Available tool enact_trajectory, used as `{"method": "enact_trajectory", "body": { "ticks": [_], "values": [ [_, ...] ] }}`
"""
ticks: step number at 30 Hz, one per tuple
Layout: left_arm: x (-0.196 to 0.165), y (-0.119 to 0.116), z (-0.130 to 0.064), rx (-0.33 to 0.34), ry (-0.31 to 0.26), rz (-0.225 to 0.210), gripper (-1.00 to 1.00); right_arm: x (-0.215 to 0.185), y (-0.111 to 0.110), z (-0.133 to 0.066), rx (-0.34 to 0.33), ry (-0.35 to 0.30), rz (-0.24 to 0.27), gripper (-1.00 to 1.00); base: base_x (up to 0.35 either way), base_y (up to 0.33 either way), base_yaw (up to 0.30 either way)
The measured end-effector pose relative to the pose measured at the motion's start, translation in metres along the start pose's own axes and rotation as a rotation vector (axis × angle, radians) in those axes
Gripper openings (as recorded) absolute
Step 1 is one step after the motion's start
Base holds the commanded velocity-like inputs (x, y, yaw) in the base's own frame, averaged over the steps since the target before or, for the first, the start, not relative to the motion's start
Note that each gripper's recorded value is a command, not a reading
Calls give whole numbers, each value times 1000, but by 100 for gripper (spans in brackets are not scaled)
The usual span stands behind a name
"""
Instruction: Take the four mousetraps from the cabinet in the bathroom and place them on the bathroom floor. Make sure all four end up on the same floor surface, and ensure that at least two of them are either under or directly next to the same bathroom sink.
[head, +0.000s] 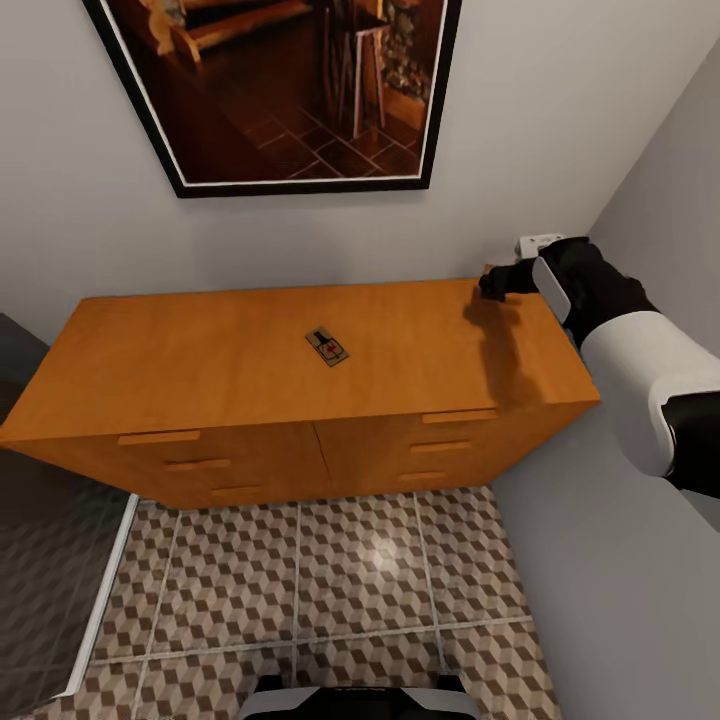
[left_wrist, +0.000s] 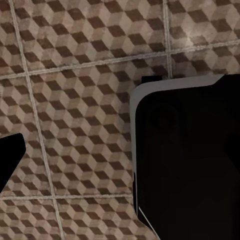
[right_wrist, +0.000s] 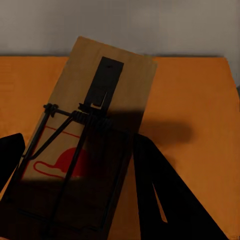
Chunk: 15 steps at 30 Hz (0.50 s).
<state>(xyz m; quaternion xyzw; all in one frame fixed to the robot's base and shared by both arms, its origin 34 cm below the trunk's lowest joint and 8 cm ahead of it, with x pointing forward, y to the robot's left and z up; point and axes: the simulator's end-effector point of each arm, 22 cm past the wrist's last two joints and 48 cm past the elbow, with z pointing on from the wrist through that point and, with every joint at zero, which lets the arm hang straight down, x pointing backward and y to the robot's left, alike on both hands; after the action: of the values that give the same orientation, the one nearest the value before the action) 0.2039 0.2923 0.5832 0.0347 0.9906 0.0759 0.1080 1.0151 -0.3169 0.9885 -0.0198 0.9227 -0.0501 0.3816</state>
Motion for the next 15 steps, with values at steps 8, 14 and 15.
{"method": "enact_trajectory", "body": {
  "ticks": [8,14,15],
  "values": [
    [0,0,0,0,0,0,100,0,0,0,2,0,-2,-100,-166,219,0],
    [0,0,0,0,0,0,100,0,0,0,3,1,-3,-100,-188,230,0],
    [0,0,0,0,0,0,100,0,0,0,3,1,-3,-100,-229,207,0]
  ]
}}
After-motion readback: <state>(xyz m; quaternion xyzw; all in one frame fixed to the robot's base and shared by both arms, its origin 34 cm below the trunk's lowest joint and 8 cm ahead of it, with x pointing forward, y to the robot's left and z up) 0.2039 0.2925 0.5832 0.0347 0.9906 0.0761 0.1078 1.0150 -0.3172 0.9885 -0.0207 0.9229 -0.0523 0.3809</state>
